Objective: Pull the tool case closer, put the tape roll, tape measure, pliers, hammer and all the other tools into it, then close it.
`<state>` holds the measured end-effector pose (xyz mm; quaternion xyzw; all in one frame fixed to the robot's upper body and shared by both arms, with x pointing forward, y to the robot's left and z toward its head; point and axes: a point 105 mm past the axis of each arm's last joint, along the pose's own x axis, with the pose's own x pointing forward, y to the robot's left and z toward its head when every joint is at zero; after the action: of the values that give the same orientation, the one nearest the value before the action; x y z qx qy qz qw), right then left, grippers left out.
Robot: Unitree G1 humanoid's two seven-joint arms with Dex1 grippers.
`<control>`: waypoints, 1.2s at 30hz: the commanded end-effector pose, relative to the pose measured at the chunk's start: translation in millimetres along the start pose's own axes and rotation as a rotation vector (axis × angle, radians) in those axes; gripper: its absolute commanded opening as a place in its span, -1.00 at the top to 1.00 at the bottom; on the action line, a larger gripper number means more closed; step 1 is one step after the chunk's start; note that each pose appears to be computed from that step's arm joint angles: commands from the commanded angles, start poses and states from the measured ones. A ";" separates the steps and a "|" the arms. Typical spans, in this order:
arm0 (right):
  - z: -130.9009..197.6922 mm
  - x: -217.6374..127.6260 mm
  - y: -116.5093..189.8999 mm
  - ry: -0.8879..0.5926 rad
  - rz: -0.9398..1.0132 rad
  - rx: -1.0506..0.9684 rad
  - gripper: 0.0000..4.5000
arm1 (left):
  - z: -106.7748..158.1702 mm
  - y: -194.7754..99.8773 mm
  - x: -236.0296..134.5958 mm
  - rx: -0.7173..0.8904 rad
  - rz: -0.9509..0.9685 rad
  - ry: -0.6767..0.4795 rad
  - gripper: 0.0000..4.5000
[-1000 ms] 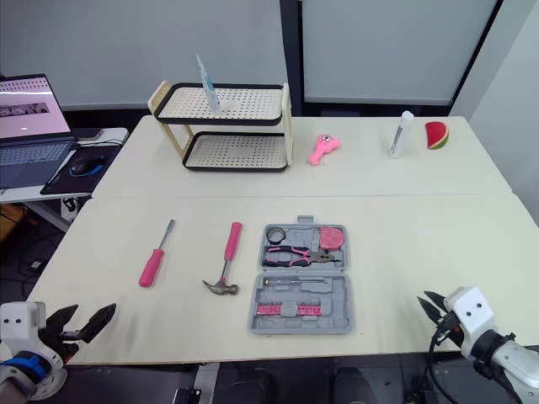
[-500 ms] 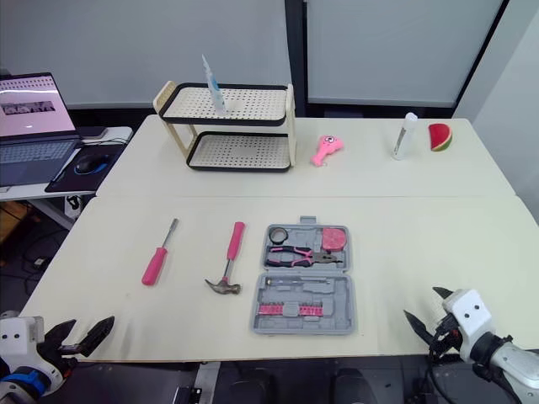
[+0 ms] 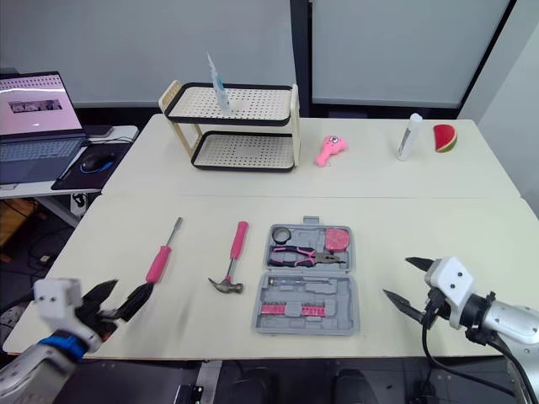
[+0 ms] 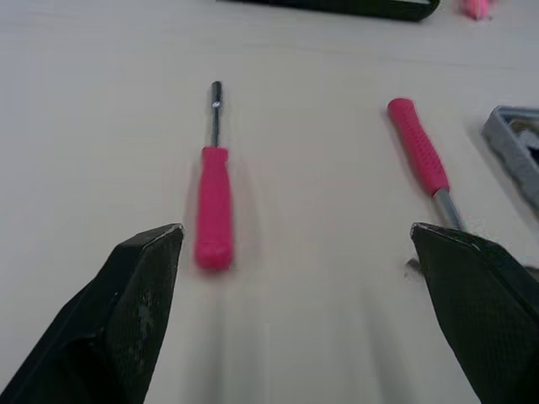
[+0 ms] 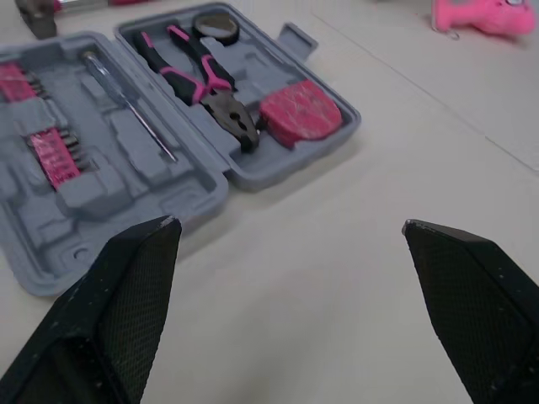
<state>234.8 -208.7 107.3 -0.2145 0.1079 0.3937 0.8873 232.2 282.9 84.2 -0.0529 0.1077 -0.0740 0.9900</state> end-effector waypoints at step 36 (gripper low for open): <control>81.2 36.8 31.1 -0.095 0.359 -0.091 -1.00 | -51.8 -99.6 106.6 0.032 0.045 0.376 0.68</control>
<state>240.1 -130.9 146.1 -0.2015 0.1022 0.5557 0.8001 312.0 167.1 29.8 -0.0205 0.2813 -0.0558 0.9578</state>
